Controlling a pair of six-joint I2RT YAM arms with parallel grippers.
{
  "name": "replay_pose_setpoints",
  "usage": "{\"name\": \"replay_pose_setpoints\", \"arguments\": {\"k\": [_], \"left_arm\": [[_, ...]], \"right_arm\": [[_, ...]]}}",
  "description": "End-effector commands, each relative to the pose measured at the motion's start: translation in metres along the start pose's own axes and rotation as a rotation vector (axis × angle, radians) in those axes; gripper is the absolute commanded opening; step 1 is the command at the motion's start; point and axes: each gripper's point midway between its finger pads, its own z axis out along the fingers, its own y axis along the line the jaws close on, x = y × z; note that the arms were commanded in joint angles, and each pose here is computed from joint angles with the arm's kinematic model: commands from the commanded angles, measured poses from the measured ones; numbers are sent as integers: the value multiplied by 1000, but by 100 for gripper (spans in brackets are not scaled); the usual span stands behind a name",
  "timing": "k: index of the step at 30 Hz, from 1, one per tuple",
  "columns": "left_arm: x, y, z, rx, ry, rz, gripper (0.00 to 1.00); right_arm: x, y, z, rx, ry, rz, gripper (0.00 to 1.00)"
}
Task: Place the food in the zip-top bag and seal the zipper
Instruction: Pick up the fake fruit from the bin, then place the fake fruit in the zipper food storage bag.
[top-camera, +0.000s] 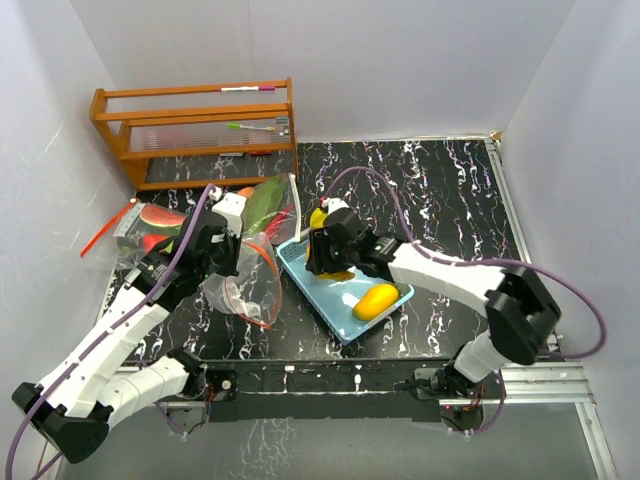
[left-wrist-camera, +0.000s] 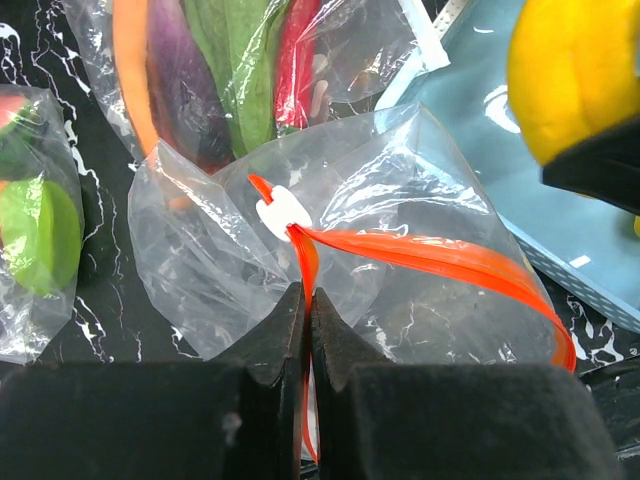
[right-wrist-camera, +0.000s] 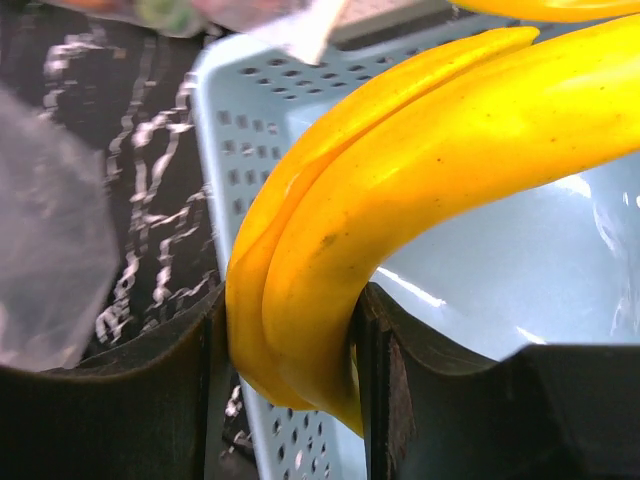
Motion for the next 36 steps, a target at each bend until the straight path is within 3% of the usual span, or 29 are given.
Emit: {"name": "replay_pose_setpoints", "arguments": {"k": [1,9,18,28,36], "left_arm": [[-4,0,6,-9,-5,-3,0],[-9,-2,13,-12,-5,1,0],[-9,-8,23,5,3,-7,0],[-21,-13,28,23,-17,-13,0],[-33,-19,16,63,-57,-26,0]], "right_arm": [[-13,29,-47,-168,-44,-98,29],[6,44,-116,-345,-28,-200,29],[16,117,-213,-935,-148,-436,28],[57,179,-218,-1251,-39,-610,27],[60,185,-183,-1238,-5,-581,27]]}}
